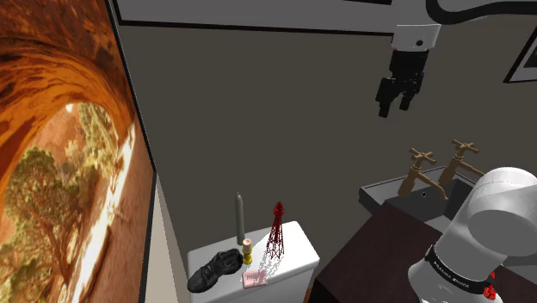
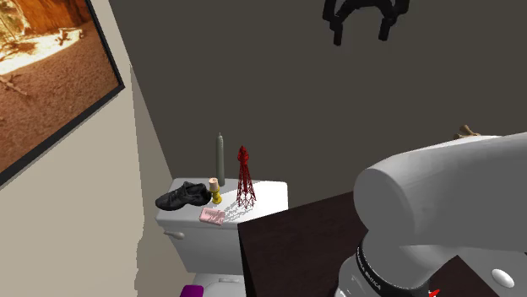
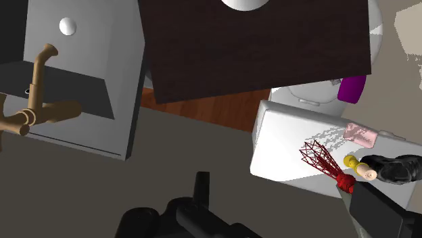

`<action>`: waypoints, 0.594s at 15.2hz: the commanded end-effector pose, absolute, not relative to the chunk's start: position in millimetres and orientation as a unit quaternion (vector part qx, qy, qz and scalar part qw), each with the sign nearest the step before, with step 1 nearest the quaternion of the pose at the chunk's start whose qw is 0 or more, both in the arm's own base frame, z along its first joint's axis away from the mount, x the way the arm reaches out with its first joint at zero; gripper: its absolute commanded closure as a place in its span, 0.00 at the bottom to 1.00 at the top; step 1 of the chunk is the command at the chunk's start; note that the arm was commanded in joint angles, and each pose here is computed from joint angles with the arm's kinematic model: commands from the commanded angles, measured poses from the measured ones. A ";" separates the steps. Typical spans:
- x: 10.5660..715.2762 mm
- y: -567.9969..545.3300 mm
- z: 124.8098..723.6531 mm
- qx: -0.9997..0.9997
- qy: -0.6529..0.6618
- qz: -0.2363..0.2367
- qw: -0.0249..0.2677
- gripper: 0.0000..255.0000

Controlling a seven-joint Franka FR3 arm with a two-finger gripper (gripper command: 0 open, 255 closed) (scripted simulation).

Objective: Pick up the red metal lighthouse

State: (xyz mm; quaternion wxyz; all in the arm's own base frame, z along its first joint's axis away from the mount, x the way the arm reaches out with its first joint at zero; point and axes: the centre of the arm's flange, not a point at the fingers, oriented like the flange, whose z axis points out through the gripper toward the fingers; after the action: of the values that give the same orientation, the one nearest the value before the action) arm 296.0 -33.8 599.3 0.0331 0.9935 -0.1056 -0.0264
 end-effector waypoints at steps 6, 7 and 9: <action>295.2 7.0 547.7 0.984 -0.177 -0.003 0.032 0.00; 296.0 15.1 537.4 0.981 -0.192 0.002 0.032 0.00; 298.8 31.1 516.7 0.975 -0.220 0.012 0.032 0.00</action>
State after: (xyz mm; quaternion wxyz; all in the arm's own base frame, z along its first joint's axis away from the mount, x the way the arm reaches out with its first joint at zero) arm 297.5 22.7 525.9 0.0327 0.9785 -0.2035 0.0059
